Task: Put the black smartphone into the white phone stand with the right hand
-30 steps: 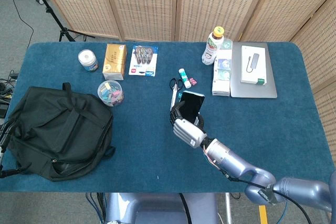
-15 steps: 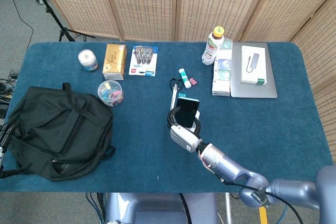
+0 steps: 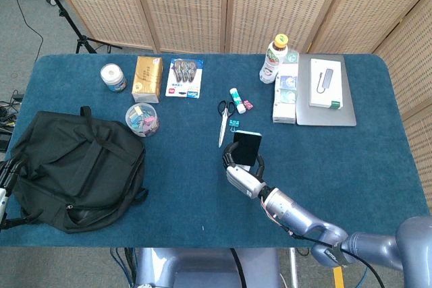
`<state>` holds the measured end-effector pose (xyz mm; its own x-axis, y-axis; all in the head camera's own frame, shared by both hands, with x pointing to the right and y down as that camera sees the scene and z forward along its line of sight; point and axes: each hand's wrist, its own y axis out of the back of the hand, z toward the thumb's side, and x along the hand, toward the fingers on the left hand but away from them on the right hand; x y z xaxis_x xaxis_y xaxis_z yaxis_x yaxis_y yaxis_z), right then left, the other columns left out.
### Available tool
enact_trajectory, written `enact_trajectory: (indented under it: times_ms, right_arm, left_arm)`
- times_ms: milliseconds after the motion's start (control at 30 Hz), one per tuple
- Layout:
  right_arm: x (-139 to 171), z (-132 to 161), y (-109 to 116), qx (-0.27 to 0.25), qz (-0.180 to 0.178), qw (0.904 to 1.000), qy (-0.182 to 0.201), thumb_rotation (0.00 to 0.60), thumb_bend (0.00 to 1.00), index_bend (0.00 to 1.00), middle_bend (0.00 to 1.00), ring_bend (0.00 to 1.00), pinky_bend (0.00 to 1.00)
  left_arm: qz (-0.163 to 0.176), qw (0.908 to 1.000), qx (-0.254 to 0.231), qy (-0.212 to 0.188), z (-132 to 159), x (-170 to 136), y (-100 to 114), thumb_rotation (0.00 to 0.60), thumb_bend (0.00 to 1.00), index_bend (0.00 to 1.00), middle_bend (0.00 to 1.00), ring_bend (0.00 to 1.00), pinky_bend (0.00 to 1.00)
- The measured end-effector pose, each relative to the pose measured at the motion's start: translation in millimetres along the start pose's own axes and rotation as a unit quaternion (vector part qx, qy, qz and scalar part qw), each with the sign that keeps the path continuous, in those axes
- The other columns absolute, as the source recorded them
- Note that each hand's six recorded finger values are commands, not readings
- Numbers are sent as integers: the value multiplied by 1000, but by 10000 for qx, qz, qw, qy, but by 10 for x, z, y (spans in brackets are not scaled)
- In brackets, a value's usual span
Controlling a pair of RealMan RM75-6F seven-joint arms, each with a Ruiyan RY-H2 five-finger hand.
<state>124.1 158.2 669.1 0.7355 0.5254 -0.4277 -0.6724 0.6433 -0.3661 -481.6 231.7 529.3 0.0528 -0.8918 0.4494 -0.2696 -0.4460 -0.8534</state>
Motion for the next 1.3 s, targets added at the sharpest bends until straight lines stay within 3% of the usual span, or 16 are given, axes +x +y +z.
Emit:
enact_trajectory:
  times_ms: [467,1300]
  right_arm:
    - [52,208,-48,-16,497,9986,-179,600,466,618,504,370,366]
    - [-2,366,38,-8,398,9991,-165,600,465,616,495,370,366]
  left_arm:
    - [-47,10000,48,-7,16,10,-33,600,47,0,0,0,0]
    - [-28,10000,9,-8,8,2,-14,600,48,0,0,0,0]
